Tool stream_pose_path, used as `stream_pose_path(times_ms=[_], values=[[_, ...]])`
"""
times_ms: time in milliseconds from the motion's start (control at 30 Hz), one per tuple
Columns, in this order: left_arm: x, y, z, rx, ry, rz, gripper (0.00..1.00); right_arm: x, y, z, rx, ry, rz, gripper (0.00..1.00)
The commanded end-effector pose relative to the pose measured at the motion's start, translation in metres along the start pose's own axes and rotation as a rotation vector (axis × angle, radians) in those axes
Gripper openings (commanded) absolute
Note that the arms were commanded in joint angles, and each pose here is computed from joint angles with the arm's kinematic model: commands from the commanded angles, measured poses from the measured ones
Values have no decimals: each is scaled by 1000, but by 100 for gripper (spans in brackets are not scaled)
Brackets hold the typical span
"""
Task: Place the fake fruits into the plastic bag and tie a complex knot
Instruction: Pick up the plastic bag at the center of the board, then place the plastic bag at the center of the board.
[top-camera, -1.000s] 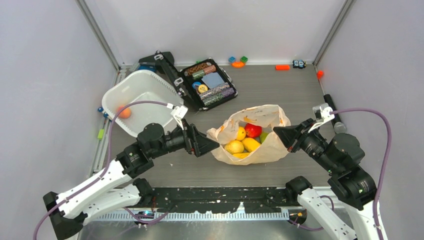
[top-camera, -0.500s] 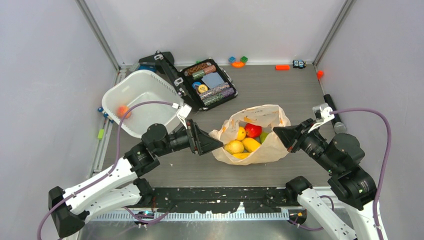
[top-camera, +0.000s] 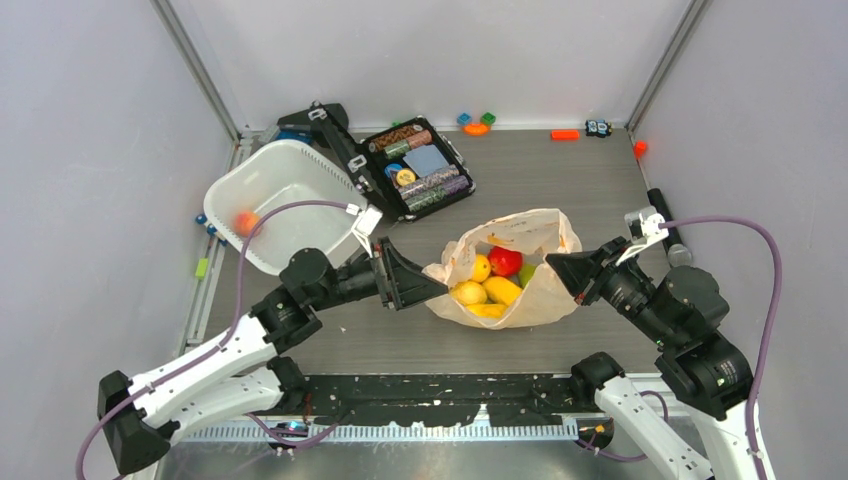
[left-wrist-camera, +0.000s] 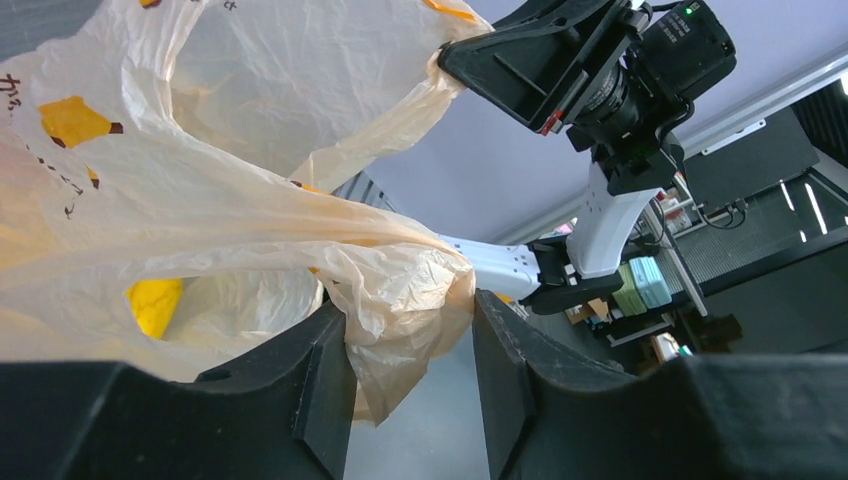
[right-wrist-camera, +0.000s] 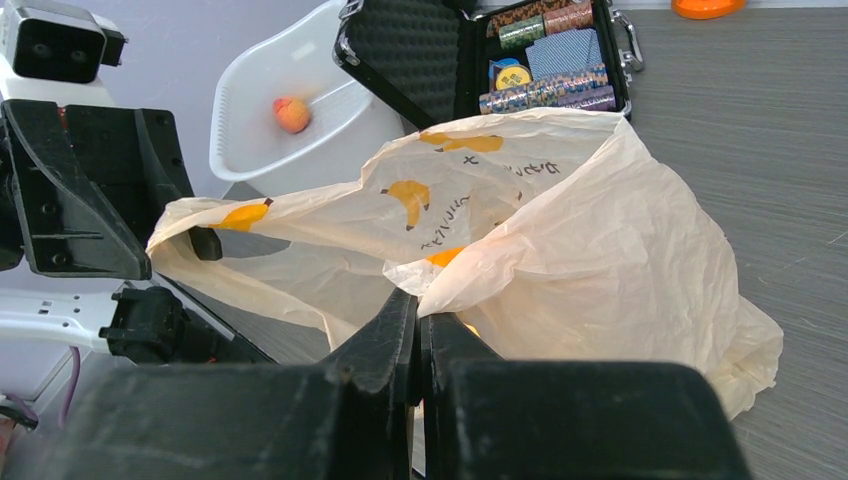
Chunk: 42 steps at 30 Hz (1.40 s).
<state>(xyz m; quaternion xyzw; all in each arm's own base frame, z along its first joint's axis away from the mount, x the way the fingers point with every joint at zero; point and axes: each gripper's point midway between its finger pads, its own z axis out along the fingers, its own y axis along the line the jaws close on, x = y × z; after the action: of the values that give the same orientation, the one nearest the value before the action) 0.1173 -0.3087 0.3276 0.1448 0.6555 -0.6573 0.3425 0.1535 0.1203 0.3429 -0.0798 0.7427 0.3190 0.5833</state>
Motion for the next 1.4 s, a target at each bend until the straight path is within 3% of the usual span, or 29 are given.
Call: stream_pose_path(times_ms=[0, 200, 367, 600, 800, 900, 933, 1100, 1167, 1233, 1367], values=[[-43, -39, -12, 81, -152, 142, 43, -18, 7, 4, -25, -59, -8, 5], [-102, -67, -43, 3, -352, 348, 30, -40, 20, 22, -72, -44, -23, 5], [-130, -79, -63, -77, -381, 460, 20, -58, 29, 38, -104, -49, -27, 5], [-141, -17, -84, -408, -302, 579, 2, -60, 35, 52, -150, -52, -9, 5], [-153, -3, -102, -508, -301, 775, 1, -56, 30, 63, -139, -39, -21, 5], [-157, 24, -110, -603, -337, 848, 0, -52, 25, 69, -135, -53, -46, 6], [-157, 31, -112, -621, -347, 860, 0, -50, 23, 70, -132, -50, -49, 8], [-152, 45, -114, -645, -351, 850, 0, -53, 24, 63, -132, -64, -67, 61], [-154, 49, -120, -674, -378, 845, 0, -55, 24, 58, -123, -78, -51, 74], [-153, 50, -124, -683, -393, 846, 0, -55, 26, 49, -123, -95, -28, 81], [-150, 51, -129, -684, -417, 845, 0, -49, 26, 35, -133, -138, -5, 85]])
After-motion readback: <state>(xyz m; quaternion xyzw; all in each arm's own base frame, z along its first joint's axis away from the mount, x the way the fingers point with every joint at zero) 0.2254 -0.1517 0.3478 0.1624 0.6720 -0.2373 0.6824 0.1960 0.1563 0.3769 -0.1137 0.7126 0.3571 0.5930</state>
